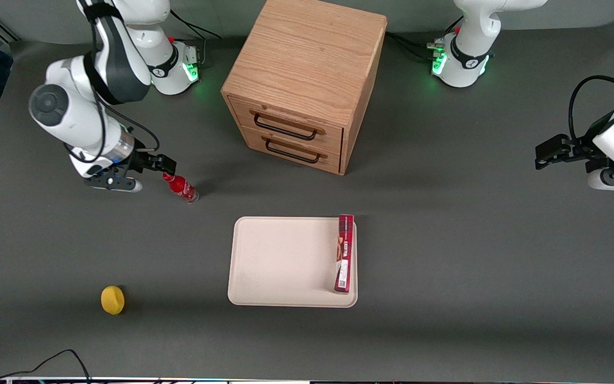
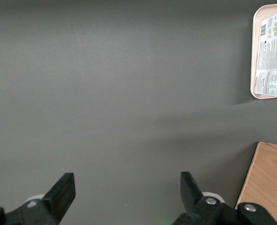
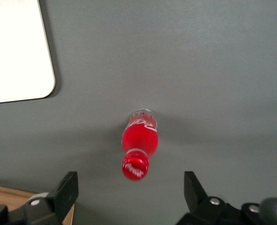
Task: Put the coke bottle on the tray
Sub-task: 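Move the open right gripper down over the red Coca-Cola bottle, then close the right gripper on the bottle and lift it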
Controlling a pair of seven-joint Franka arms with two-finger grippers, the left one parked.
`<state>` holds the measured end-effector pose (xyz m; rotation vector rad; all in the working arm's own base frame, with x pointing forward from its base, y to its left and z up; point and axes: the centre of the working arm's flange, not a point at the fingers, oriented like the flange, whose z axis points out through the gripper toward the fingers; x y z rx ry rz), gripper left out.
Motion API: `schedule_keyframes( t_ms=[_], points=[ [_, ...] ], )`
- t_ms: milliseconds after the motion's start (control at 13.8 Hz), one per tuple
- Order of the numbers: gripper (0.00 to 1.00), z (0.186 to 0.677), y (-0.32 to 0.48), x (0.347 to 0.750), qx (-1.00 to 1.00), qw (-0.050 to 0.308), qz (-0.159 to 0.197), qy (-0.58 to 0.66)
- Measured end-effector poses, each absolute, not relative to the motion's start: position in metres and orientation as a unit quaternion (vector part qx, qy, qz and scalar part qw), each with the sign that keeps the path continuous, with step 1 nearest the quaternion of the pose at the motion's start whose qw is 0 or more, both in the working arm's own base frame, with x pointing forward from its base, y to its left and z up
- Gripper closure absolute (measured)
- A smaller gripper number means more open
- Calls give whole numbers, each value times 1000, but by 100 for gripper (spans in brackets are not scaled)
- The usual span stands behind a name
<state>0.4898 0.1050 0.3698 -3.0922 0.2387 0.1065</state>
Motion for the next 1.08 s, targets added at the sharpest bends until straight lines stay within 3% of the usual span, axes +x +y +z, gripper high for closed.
schedule_keyframes(
  t_ms=[361, 506, 795, 1084],
  points=[
    [0, 335, 105, 488, -996, 23, 29, 87],
    [19, 327, 104, 487, -996, 21, 29, 84],
    [67, 324, 103, 485, -996, 20, 28, 83],
    [68, 327, 104, 486, -996, 18, 32, 82]
  ],
)
